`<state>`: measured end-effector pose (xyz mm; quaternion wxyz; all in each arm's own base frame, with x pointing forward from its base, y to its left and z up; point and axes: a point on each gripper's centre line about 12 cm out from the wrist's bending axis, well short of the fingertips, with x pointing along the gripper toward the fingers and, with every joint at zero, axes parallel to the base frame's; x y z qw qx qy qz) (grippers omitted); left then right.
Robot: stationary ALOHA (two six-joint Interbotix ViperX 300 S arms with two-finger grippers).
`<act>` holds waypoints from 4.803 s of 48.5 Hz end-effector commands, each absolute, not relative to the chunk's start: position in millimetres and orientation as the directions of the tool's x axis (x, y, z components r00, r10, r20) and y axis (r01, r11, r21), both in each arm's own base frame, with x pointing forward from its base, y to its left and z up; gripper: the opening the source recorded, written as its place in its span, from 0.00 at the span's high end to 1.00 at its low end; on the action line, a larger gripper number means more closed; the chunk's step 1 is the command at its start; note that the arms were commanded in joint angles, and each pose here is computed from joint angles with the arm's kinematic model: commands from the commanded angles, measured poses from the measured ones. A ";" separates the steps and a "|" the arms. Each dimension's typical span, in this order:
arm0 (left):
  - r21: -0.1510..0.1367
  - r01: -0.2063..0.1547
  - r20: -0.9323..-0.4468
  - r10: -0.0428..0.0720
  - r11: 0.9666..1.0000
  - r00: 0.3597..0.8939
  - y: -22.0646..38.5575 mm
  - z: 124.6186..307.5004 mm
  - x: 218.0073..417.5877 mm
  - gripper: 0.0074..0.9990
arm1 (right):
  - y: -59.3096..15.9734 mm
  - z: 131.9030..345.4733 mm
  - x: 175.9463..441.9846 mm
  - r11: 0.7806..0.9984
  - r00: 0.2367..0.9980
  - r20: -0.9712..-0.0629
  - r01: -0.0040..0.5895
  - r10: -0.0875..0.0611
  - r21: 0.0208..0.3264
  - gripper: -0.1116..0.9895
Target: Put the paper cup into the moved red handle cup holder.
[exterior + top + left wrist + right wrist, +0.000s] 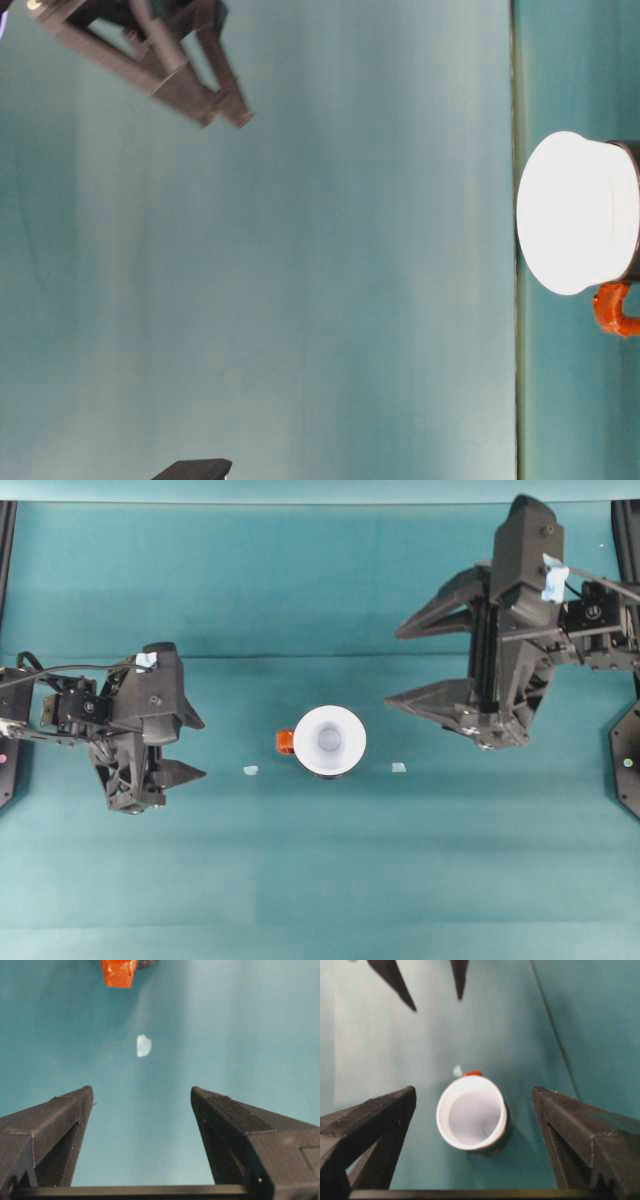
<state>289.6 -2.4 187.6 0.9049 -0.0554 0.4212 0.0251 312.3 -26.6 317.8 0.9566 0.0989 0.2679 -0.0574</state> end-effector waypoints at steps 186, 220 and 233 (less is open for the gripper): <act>-0.083 -0.093 -0.752 -0.001 0.992 0.659 -2.5 191.9 295.6 0.15 | -33.3 301.9 306.5 0.970 0.833 -0.547 0.189 -0.076 0.154 0.24; -0.085 -0.095 -0.747 0.000 0.992 0.665 -2.0 192.2 297.0 0.15 | -33.4 299.9 307.1 0.970 0.830 -0.552 0.190 -0.076 0.153 0.24; -0.085 -0.093 -0.744 -0.001 0.992 0.668 -2.5 192.3 297.6 0.15 | -34.0 299.4 310.8 0.970 0.840 -0.537 0.189 -0.078 0.154 0.23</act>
